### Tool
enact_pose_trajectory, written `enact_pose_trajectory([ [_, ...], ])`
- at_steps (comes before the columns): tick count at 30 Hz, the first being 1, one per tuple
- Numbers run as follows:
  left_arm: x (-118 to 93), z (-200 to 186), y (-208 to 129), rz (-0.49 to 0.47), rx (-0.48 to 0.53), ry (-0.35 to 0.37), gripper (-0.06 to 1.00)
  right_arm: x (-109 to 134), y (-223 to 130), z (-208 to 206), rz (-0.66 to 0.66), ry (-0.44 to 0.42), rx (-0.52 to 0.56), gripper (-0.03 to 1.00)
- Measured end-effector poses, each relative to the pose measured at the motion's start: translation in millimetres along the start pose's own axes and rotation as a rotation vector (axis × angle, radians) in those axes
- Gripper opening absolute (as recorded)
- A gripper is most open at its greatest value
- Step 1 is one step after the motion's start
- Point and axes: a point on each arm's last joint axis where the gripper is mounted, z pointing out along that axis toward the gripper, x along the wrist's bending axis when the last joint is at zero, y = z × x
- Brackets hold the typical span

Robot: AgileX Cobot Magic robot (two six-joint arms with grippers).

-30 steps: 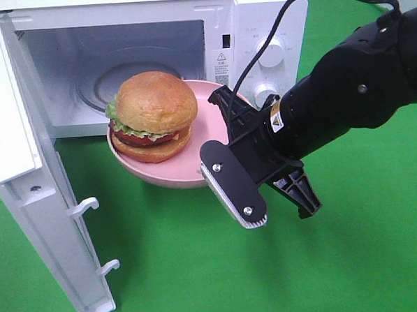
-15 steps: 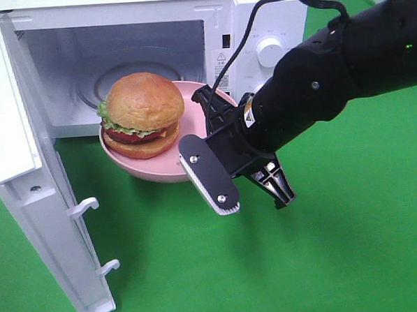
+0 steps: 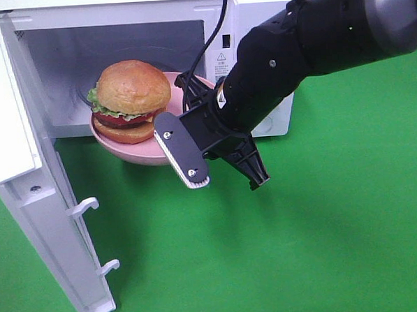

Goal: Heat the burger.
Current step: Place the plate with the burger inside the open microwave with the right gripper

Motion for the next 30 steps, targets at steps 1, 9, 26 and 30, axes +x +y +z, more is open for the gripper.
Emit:
enact_pose_trajectory([
  [1,0.0,0.0,0.0,0.0,0.0,0.0,0.97,0.0,0.0,0.0,0.0,0.0,0.0,0.04],
  [9,0.0,0.0,0.0,0.0,0.0,0.0,0.97,-16.4,0.8,1.1,0.033,-0.026,0.019,0.04],
  [26,0.0,0.0,0.0,0.0,0.0,0.0,0.97,-38.8,1.7,15.5,0.052,-0.044,0.026,0.04],
  [30,0.0,0.0,0.0,0.0,0.0,0.0,0.97,-53.4,2.0,24.5,0.106,-0.054,0.027,0.04],
])
